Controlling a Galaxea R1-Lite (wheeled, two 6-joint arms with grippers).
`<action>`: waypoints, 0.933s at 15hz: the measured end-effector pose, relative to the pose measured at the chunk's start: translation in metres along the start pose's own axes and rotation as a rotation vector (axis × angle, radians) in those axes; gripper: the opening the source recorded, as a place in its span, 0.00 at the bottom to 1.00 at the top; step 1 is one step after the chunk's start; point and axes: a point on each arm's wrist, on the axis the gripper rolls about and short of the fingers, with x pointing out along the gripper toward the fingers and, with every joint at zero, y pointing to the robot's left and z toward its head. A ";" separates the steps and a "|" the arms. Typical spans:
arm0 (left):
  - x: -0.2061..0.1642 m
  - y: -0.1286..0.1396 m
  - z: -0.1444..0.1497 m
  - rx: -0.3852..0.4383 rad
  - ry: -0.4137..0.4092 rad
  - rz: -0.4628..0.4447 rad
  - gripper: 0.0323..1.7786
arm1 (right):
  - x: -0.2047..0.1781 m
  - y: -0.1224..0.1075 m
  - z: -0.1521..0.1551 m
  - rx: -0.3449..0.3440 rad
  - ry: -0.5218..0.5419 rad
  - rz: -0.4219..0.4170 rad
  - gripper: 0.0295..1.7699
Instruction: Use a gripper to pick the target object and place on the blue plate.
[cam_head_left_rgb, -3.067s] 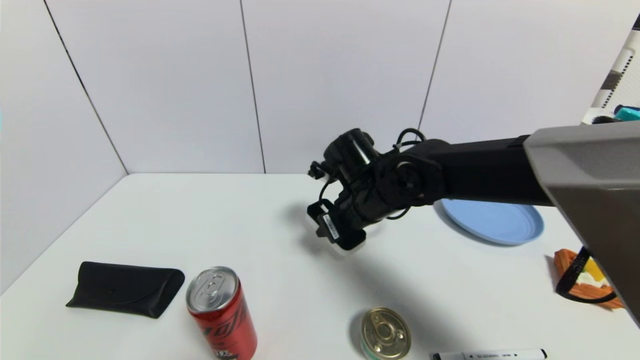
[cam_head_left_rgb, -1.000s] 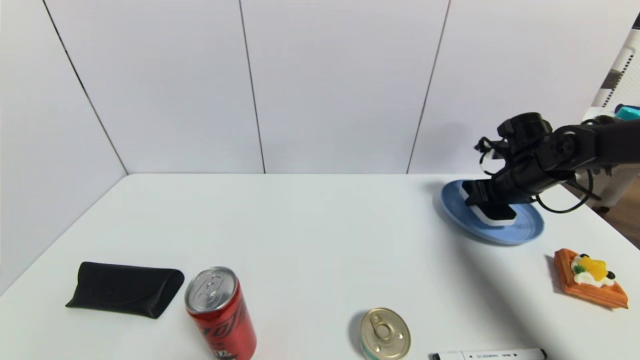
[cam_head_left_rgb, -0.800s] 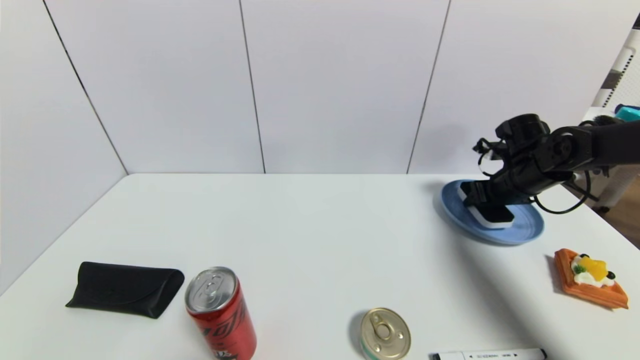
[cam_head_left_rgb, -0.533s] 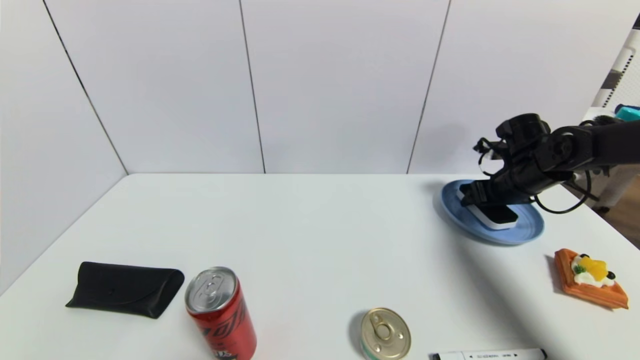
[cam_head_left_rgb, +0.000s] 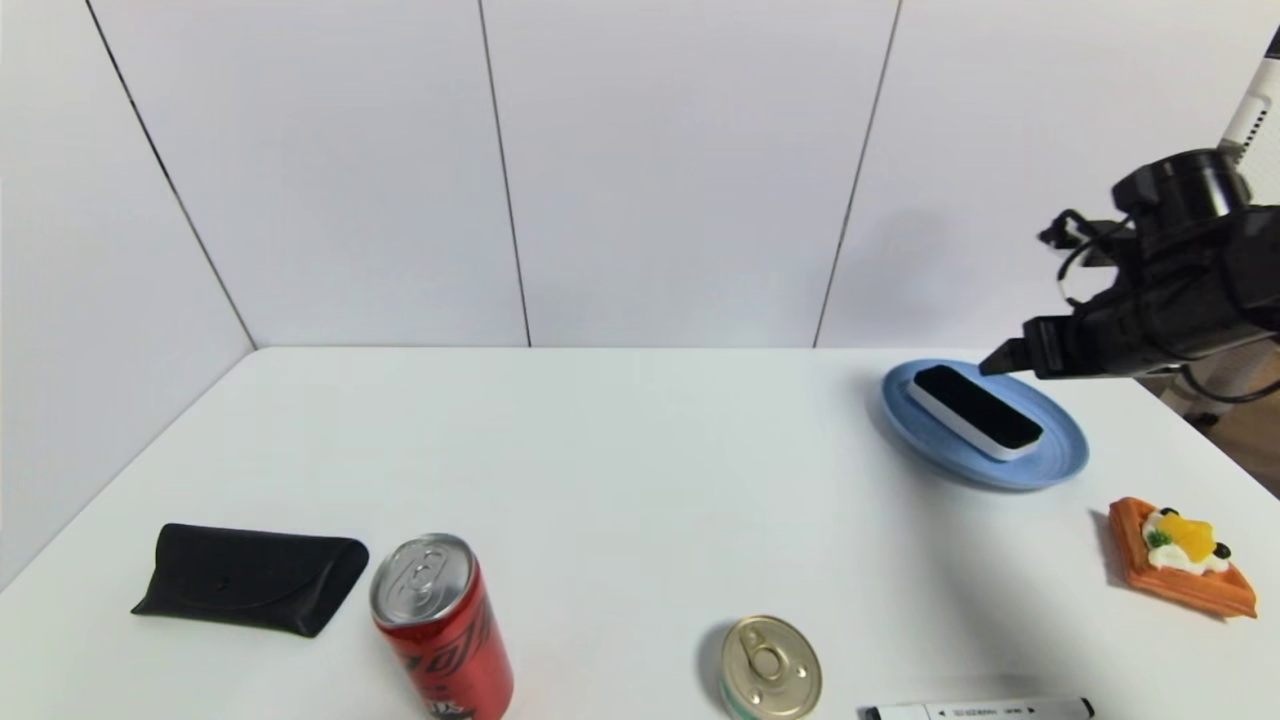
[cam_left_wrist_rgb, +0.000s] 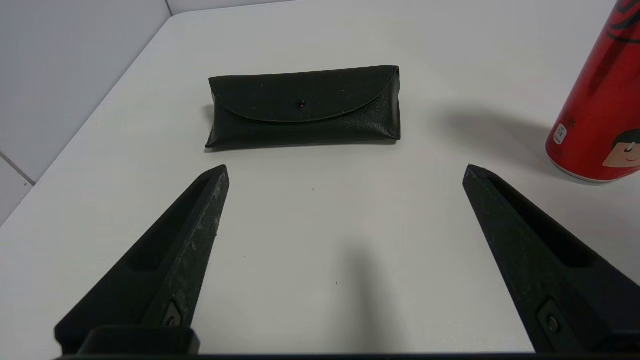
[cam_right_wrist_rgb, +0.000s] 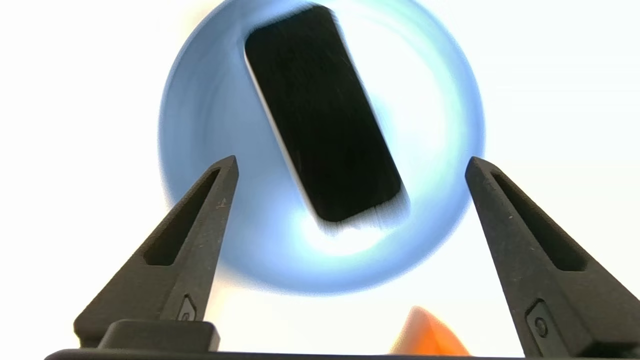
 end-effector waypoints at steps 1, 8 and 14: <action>0.000 0.000 0.000 0.000 0.000 0.000 0.95 | -0.024 -0.004 -0.007 0.008 -0.030 -0.009 0.90; 0.000 0.000 0.000 0.000 0.000 0.000 0.95 | -0.166 -0.009 -0.124 0.055 -0.312 -0.069 0.94; 0.000 0.000 0.000 0.000 0.000 0.000 0.95 | -0.194 0.002 -0.230 0.055 -0.651 -0.069 0.95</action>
